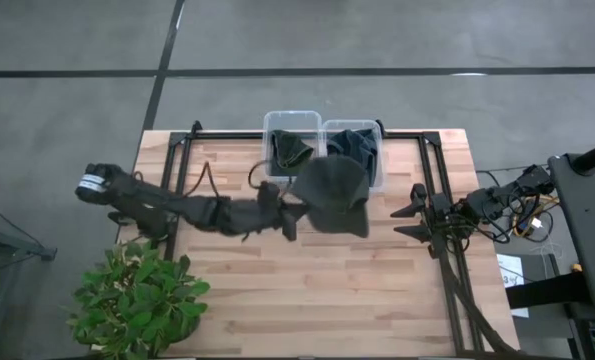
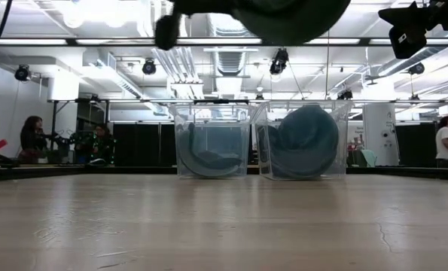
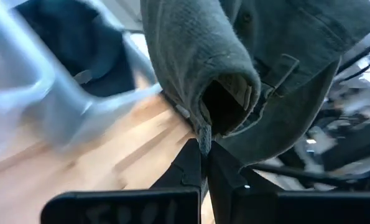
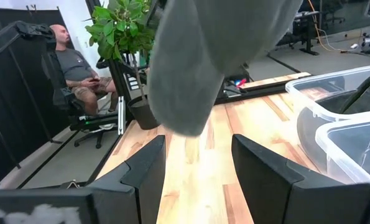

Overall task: Pick & Place hat
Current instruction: Put the dark gray cap into the left transparent bin

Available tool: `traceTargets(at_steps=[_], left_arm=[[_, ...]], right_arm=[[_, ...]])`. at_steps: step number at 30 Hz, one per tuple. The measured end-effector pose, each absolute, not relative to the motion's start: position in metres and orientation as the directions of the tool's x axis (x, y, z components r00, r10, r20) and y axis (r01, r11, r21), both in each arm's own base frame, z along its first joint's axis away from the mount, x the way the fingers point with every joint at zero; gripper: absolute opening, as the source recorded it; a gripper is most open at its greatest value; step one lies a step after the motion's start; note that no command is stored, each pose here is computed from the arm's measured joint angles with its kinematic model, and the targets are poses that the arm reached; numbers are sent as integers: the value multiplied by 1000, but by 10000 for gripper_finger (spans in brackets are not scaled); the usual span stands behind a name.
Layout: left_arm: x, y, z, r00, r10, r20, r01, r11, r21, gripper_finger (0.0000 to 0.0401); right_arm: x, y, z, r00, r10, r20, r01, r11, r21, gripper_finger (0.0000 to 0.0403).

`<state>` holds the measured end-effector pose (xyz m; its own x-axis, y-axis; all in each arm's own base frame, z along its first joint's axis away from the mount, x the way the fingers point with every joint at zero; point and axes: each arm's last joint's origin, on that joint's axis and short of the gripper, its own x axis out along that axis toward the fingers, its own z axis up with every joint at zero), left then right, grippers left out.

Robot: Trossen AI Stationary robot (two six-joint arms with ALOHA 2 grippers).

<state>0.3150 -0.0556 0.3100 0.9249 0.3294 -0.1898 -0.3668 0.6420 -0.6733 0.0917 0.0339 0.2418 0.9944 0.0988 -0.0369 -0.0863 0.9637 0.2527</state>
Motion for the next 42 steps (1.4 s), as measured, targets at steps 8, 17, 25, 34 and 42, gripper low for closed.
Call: traceTargets(at_steps=[8,17,25,34,42], left_arm=[[325,-2,336,986,158,58,-72,708,-703,5],[321,37,353,973,-36,229,171,778,-605,5],[312,40,372,886,-230,403,408,800,-440,5],[305,30,384,785,-360,504,557,767,-319,5],[302,21,388,729,-434,530,625,738,-254,5]], right_arm=[[92,34,242,994,99,-37,-86,963,257,179],[92,34,242,994,99,-37,-86,963,255,180],[92,34,242,994,98,-37,-86,964,253,179],[92,34,242,995,91,-37,-78,961,264,180],[92,34,242,995,91,-37,-78,961,264,180]])
